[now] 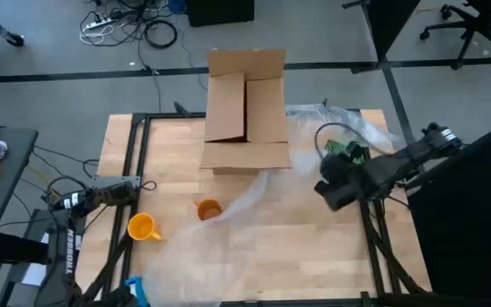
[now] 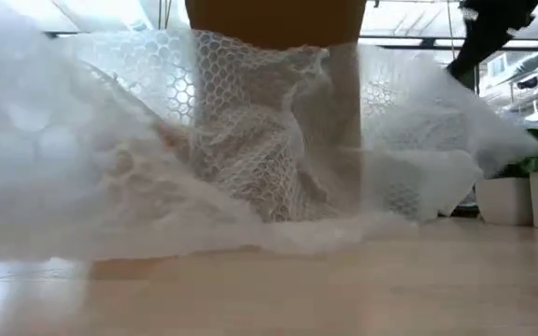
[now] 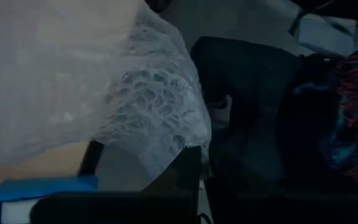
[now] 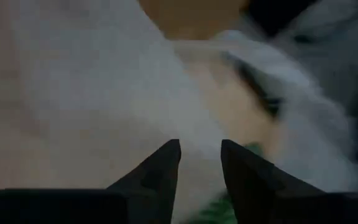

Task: Wrap mug
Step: Wrap the orange cup with the bubble wrap

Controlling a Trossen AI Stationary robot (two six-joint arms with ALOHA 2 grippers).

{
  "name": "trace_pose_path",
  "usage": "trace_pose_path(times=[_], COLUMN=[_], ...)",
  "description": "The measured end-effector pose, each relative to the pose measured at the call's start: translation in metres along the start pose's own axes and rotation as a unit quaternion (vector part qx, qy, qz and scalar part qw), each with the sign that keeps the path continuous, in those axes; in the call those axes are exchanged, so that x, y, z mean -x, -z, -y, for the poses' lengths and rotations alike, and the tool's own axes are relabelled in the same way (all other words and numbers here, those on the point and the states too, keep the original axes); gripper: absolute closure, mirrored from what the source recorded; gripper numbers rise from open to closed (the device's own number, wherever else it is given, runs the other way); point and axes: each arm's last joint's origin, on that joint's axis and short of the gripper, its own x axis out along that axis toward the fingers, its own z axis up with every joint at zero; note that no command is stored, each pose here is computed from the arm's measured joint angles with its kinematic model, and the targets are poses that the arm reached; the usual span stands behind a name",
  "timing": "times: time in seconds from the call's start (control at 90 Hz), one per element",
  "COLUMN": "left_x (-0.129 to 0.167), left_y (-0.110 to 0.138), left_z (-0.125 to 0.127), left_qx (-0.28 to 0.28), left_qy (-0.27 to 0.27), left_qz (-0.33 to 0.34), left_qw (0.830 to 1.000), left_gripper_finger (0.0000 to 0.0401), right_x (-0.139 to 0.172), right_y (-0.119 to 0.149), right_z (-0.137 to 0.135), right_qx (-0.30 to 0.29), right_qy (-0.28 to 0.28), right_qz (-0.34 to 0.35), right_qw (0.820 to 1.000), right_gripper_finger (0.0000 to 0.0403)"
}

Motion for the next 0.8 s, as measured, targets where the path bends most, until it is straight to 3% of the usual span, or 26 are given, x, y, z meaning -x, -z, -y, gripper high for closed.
trace_pose_path(times=[0.111,0.222,0.289,0.333,0.422,0.556,0.656,0.733,0.8], left_x=[0.000,-0.004,-0.006,-0.007,-0.006,0.001,0.007,0.009,0.010], left_y=[-0.001,-0.009,-0.013,-0.015,-0.019,-0.024,-0.027,-0.028,-0.027], left_z=[0.000,0.001,0.002,0.004,0.009,0.017,0.020,0.020,0.019], left_qx=[-0.009,-0.025,-0.039,-0.045,-0.061,-0.093,-0.108,-0.109,-0.112], left_qy=[0.001,-0.002,0.003,0.011,0.033,0.066,0.077,0.079,0.077], left_qz=[0.013,0.020,0.021,0.020,0.009,0.010,0.014,0.015,0.013], left_qw=[1.000,0.999,0.999,0.999,0.998,0.993,0.991,0.991,0.991], left_gripper_finger=[0.0401,0.0401,0.0401,0.0401,0.0401,0.0401,0.0401,0.0401,0.0401], right_x=[0.009,0.016,0.016,0.011,-0.011,-0.067,-0.107,-0.133,-0.147], right_y=[-0.003,-0.006,-0.004,-0.001,0.007,0.023,0.031,0.039,0.049], right_z=[-0.025,-0.066,-0.093,-0.110,-0.138,-0.158,-0.156,-0.152,-0.153], right_qx=[0.008,0.019,0.035,0.047,0.070,0.094,0.080,0.074,0.071], right_qy=[-0.145,-0.284,-0.338,-0.350,-0.319,-0.170,-0.087,-0.057,-0.070], right_qz=[0.057,0.136,0.179,0.195,0.195,0.161,0.114,0.057,-0.004], right_qw=[0.988,0.949,0.923,0.915,0.925,0.968,0.986,0.994,0.995], right_gripper_finger=[0.0305,0.0305,0.0305,0.0305,0.0305,0.0305,0.0305,0.0305,0.0305])
